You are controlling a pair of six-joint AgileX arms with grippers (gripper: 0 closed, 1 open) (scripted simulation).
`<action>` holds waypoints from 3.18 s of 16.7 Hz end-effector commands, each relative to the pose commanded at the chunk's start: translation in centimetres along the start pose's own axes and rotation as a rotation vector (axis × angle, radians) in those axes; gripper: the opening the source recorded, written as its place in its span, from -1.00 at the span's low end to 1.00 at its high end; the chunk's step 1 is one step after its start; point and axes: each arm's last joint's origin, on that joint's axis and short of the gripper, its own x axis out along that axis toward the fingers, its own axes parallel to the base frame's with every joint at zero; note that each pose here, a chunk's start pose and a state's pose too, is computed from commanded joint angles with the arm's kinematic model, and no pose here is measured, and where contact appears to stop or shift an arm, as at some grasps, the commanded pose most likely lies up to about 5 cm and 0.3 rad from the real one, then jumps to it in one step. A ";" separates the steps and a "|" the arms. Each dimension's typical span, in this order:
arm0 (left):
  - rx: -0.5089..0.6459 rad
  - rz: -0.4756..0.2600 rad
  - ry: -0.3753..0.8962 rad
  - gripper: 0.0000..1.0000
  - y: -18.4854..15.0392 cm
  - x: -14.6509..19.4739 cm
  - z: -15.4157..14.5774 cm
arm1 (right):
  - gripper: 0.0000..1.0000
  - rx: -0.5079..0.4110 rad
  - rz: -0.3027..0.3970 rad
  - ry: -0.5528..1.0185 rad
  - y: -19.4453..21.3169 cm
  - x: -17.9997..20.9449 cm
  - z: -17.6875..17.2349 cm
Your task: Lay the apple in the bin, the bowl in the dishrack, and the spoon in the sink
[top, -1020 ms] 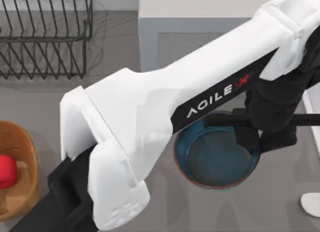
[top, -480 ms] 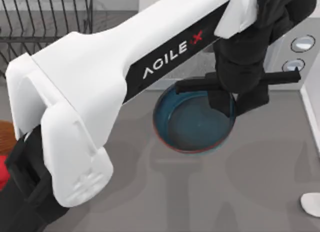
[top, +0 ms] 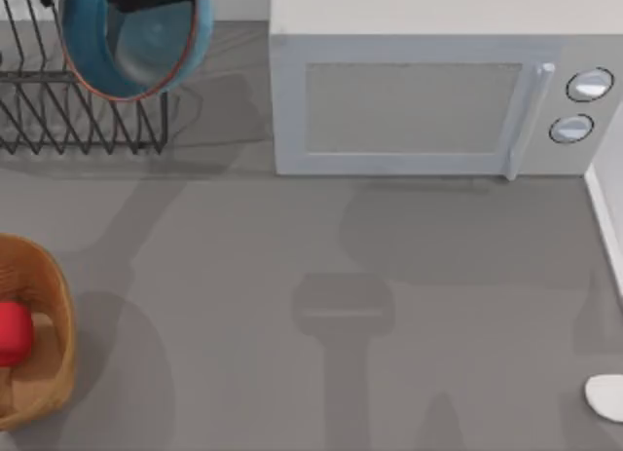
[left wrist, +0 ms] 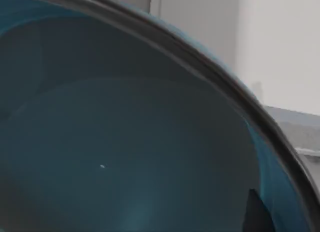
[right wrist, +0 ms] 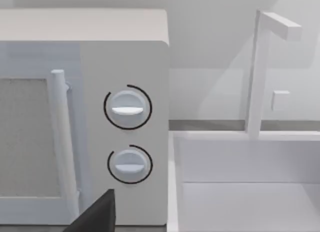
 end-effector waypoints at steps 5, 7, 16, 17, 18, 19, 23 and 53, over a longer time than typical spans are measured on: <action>0.092 -0.047 -0.483 -1.00 10.4 -10.0 -0.3 | 1.00 0.000 0.000 0.000 0.0 0.0 0.0; 0.166 -0.022 -0.659 -1.00 12.9 -12.9 -1.9 | 1.00 0.000 0.000 0.000 0.0 0.0 0.0; 0.394 0.097 -0.988 -1.00 16.0 -17.5 -6.4 | 1.00 0.000 0.000 0.000 0.0 0.0 0.0; 0.394 0.097 -0.988 -1.00 16.0 -17.5 -6.4 | 1.00 0.000 0.000 0.000 0.0 0.0 0.0; 0.394 0.097 -0.988 -1.00 16.0 -17.5 -6.4 | 1.00 0.000 0.000 0.000 0.0 0.0 0.0; 0.394 0.097 -0.986 -1.00 16.0 -17.5 -6.4 | 1.00 0.000 0.000 0.000 0.0 0.0 0.0; 0.394 0.097 -0.983 -1.00 16.3 -16.0 -4.8 | 1.00 0.000 0.000 0.000 0.0 0.0 0.0; 0.394 0.097 -0.988 0.36 21.4 9.4 0.4 | 1.00 0.000 0.000 0.000 0.0 0.0 0.0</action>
